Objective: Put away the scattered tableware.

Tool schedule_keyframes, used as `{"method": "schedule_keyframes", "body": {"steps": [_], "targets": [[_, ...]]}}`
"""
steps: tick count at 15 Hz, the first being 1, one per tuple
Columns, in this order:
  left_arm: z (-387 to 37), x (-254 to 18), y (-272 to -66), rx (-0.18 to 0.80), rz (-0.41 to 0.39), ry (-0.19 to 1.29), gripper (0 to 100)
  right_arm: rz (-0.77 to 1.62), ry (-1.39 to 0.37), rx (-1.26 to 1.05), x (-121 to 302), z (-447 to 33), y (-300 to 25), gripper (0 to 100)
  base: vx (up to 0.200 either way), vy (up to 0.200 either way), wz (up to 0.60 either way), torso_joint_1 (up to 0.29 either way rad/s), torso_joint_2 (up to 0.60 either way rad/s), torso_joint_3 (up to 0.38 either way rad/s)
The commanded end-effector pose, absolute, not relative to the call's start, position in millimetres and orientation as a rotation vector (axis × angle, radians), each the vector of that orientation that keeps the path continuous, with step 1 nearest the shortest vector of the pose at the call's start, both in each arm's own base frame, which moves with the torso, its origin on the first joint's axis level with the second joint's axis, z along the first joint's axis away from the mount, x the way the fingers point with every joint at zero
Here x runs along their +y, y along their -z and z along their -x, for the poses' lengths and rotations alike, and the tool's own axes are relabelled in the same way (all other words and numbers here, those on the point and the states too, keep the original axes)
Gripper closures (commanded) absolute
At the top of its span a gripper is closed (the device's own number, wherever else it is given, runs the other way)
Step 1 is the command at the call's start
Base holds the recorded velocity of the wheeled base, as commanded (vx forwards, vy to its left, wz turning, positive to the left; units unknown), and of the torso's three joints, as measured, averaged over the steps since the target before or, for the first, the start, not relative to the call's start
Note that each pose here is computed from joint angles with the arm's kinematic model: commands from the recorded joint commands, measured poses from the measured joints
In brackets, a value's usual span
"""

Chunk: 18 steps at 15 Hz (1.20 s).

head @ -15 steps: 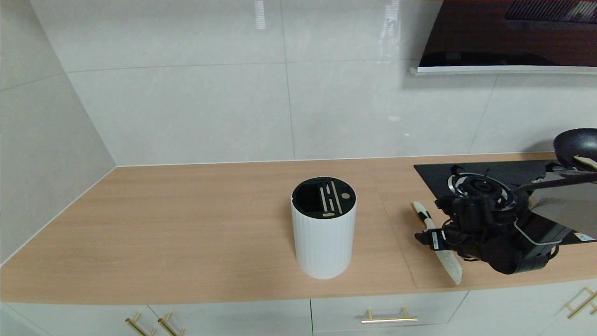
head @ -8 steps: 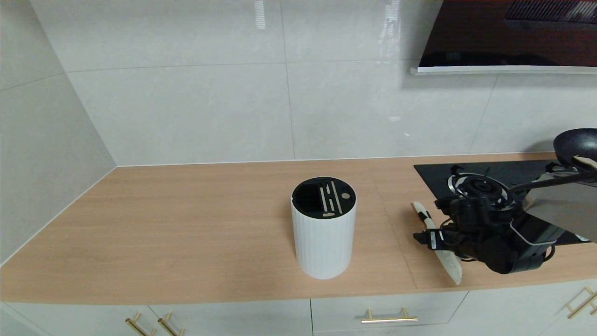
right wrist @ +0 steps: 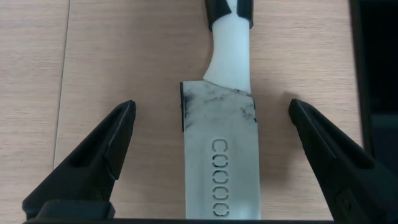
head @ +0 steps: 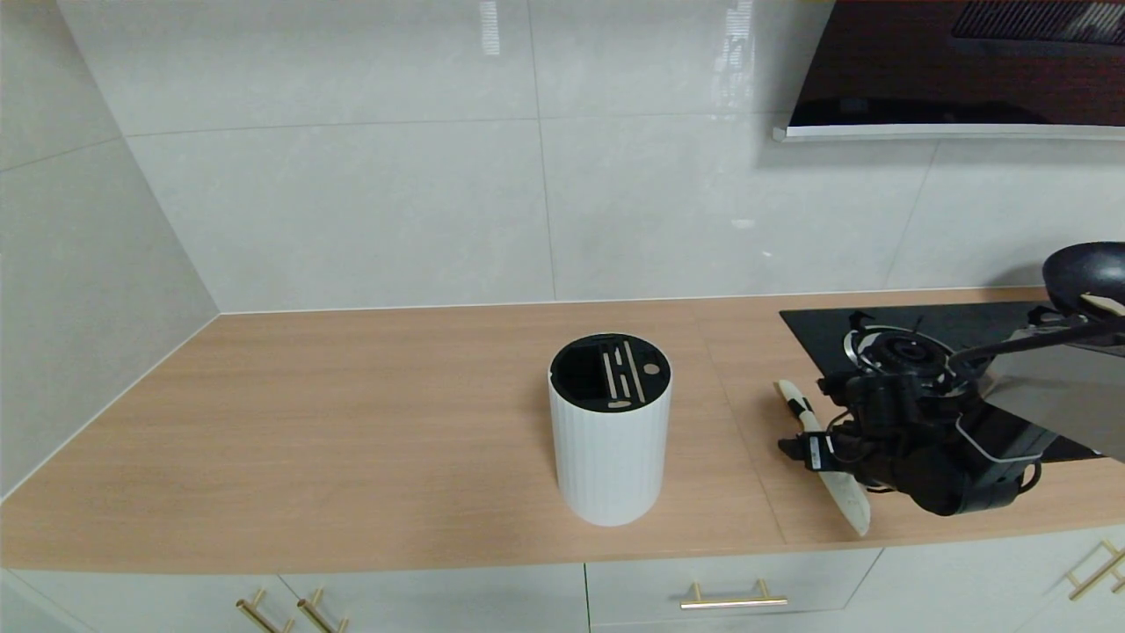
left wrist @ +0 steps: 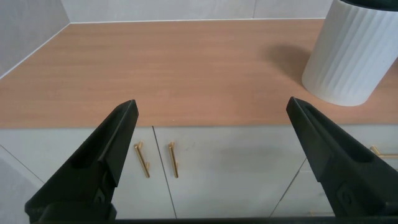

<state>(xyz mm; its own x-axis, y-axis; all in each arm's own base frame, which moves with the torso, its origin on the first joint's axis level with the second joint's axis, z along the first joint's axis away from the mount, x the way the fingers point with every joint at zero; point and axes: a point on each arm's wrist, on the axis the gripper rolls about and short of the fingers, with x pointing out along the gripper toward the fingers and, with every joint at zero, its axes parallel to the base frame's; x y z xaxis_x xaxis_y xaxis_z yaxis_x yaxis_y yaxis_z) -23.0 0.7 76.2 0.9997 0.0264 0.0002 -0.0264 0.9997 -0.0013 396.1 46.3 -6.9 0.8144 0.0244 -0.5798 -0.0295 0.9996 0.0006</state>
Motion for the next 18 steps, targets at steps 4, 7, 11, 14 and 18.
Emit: {"method": "schedule_keyframes", "body": {"steps": [4,7,11,14,18], "targets": [[23,1,-76,0.000,0.002,-0.026,0,0.008,-0.026,0.624,45,-397,10,100,0.000,0.000,0.00,0.000,0.00,0.000],[23,1,-76,0.000,0.002,-0.026,0,0.011,-0.025,0.634,45,-397,14,100,0.000,0.000,0.00,0.000,0.00,0.000],[23,1,-76,0.000,0.002,-0.026,0,0.012,-0.025,0.633,46,-396,13,100,0.000,0.000,0.00,0.000,0.00,0.000],[23,1,-76,0.000,0.002,-0.026,0,0.005,-0.022,0.579,43,-388,-11,100,0.000,0.000,0.00,0.000,0.00,0.000],[23,1,-76,0.002,0.000,-0.026,0,-0.014,-0.035,0.387,42,-364,-87,100,0.000,0.000,0.00,0.000,0.00,0.000]]}}
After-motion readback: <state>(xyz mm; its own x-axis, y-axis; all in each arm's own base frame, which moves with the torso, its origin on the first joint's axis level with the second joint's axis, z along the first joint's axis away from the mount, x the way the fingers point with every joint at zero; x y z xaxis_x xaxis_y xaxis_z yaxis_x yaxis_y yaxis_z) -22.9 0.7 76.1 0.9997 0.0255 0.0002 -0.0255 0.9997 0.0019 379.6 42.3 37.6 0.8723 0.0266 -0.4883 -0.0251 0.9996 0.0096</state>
